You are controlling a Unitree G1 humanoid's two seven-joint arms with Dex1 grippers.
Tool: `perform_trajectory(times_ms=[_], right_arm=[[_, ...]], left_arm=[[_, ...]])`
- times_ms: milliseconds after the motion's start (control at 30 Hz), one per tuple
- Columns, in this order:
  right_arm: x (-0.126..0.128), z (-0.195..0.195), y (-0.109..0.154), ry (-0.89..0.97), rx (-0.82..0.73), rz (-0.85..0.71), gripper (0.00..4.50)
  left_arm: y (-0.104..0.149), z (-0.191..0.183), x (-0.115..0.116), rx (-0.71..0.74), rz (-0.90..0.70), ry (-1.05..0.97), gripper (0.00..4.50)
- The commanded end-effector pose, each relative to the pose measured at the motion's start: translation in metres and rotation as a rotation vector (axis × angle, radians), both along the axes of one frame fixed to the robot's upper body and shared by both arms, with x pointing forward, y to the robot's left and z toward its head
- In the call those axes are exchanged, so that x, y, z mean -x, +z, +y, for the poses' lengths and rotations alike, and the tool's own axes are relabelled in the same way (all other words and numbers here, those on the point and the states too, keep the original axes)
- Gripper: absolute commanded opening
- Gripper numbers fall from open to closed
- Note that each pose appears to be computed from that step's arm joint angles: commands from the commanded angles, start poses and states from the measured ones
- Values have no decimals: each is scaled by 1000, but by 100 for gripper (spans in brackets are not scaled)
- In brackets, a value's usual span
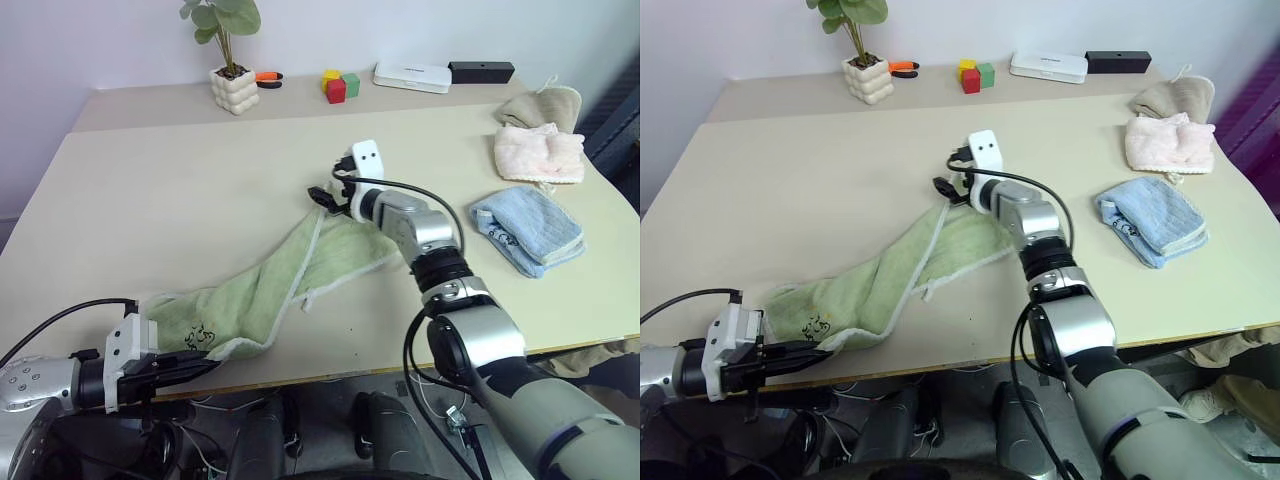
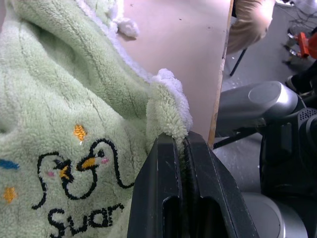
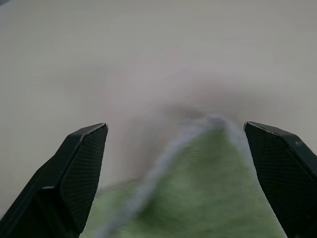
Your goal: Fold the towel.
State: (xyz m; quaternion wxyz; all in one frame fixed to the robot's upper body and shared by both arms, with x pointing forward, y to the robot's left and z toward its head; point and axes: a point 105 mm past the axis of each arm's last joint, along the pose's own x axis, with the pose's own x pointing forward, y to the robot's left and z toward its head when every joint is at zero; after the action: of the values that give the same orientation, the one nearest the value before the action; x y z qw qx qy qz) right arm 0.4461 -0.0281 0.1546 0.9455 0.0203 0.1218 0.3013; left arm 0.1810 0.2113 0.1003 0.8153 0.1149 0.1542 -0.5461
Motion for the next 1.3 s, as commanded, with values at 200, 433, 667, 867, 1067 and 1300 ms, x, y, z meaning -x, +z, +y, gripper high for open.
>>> perform_trajectory(times_ms=[200,433,667,867,1067,1300], right_arm=[[-11,-13,-6,-101,120,1,365],[-10,-10,-7,-85,64,32,11],[-25,-49,34,-200,-53,-59,5],[-35,-123,81,-412,-208,-189,5],[-39,-139,114,-462,-278,-284,5],[-34,-144,180,-445,-405,-437,5]], left_arm=[[4,-7,0,-3,-33,-24,0],[3,-7,1,0,-28,-17,0],[26,-4,-27,111,-178,95,0],[82,5,-92,307,-432,267,0],[122,42,-178,201,-656,462,0],[224,52,-219,109,-994,514,0]])
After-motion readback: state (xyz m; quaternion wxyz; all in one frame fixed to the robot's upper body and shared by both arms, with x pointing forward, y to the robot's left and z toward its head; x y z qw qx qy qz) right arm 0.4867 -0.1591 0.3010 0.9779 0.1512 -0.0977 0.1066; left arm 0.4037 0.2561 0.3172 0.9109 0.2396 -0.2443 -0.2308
